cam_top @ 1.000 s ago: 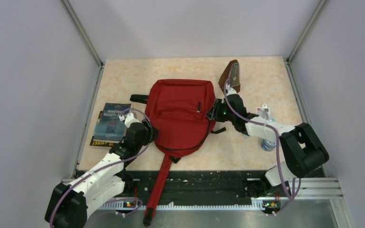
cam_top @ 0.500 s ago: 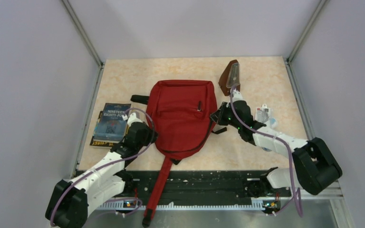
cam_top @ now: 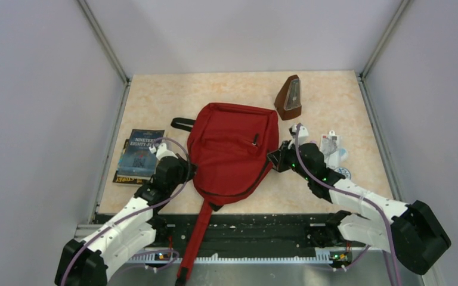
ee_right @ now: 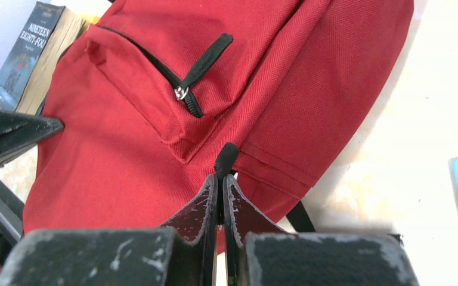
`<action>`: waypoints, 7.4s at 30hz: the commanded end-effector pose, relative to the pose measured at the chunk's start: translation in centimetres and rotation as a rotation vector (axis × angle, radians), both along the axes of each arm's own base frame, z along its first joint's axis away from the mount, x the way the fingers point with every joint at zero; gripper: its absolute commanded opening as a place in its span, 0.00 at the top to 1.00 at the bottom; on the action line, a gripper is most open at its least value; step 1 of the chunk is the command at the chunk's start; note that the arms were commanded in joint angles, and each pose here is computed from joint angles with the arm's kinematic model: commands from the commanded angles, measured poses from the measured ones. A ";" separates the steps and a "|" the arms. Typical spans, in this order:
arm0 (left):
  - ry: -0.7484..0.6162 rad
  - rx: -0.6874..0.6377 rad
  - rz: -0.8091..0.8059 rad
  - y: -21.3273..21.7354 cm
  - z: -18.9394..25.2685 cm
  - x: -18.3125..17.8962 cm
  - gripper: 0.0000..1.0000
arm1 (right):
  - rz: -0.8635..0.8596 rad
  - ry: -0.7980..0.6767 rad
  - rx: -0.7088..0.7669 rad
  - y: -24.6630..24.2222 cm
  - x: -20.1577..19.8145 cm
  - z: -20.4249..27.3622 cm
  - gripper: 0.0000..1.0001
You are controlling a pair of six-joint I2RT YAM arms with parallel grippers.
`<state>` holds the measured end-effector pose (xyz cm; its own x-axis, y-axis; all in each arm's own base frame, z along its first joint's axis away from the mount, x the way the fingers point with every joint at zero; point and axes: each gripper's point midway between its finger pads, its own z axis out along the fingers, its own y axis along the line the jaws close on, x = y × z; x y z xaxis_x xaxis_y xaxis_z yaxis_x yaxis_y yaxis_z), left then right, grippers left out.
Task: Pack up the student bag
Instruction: Unzip the student bag at the center of the board.
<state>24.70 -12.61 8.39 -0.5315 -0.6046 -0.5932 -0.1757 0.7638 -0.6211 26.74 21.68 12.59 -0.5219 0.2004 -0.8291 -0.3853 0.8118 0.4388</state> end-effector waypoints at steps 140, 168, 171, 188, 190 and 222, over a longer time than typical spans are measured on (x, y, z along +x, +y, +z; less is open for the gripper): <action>-0.350 0.269 -0.859 -19.2 5.1 -8.2 0.34 | -0.185 -0.115 0.065 -0.2 -4.4 2.9 1.00; -0.298 0.035 -0.789 -24.3 3.7 -7.3 1.00 | -0.057 -0.071 0.106 2.0 -5.9 1.8 1.00; -0.318 0.017 -0.765 -24.7 4.2 -6.8 1.00 | -0.030 -0.051 0.124 2.7 -6.8 1.5 1.00; -0.439 -0.006 -0.641 -24.8 7.5 -4.1 1.00 | 0.017 0.056 0.174 3.9 -10.1 -0.5 1.00; -0.445 -0.012 -0.643 -24.8 7.6 -3.8 1.00 | 0.035 0.055 0.179 4.2 -10.4 -0.2 1.00; -0.532 0.043 -0.761 -24.5 8.3 -1.2 0.86 | 0.371 -0.199 0.120 11.3 -14.8 5.0 0.90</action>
